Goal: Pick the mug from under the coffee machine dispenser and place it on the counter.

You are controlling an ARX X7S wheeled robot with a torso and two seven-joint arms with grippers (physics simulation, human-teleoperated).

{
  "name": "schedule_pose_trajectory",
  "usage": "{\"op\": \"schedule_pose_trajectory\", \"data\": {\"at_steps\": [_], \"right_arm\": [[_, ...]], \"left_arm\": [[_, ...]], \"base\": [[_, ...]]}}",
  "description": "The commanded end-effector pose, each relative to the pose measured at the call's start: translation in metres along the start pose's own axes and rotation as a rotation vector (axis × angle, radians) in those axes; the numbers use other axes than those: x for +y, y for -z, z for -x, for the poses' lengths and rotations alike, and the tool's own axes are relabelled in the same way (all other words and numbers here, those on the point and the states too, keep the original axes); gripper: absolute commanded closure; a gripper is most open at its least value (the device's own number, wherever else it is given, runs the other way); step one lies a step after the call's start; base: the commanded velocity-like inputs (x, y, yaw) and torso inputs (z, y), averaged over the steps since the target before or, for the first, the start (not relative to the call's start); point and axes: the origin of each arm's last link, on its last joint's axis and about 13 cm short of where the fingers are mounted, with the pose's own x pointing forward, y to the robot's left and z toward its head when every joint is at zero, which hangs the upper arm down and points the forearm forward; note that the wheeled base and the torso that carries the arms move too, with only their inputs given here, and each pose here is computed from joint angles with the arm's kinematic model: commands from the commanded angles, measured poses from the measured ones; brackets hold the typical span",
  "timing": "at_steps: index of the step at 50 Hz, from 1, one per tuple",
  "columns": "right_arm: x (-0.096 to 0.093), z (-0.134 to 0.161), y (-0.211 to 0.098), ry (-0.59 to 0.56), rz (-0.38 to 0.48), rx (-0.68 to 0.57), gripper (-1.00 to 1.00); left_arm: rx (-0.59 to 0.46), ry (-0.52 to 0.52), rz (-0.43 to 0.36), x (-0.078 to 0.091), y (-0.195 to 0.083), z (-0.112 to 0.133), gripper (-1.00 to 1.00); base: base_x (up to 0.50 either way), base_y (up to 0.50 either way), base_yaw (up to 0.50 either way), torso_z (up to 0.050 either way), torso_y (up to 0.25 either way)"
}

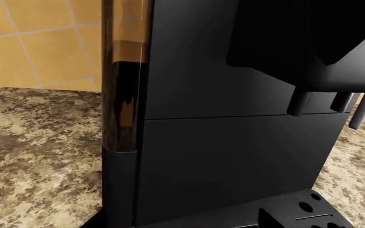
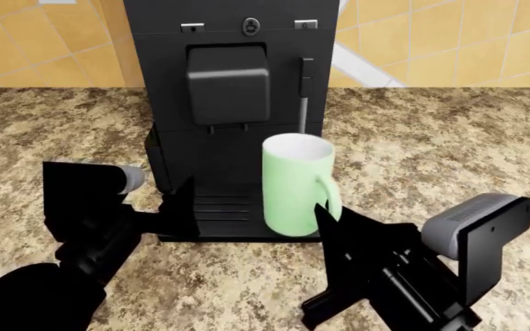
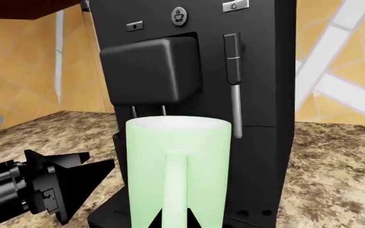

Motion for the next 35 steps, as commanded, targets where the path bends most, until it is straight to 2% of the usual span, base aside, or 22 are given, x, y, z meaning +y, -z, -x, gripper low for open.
{"op": "schedule_pose_trajectory", "data": {"at_steps": [1, 35], "right_arm": [[-0.001, 0.006, -0.002, 0.038, 0.008, -0.040, 1.00], [-0.008, 0.020, -0.010, 0.178, 0.064, -0.113, 1.00]], "left_arm": [[-0.002, 0.002, 0.002, 0.000, 0.001, -0.001, -1.00], [-0.013, -0.005, -0.009, 0.002, 0.000, -0.002, -1.00]], "base": [[0.00, 0.00, 0.00, 0.000, 0.000], [0.00, 0.00, 0.00, 0.000, 0.000]]}}
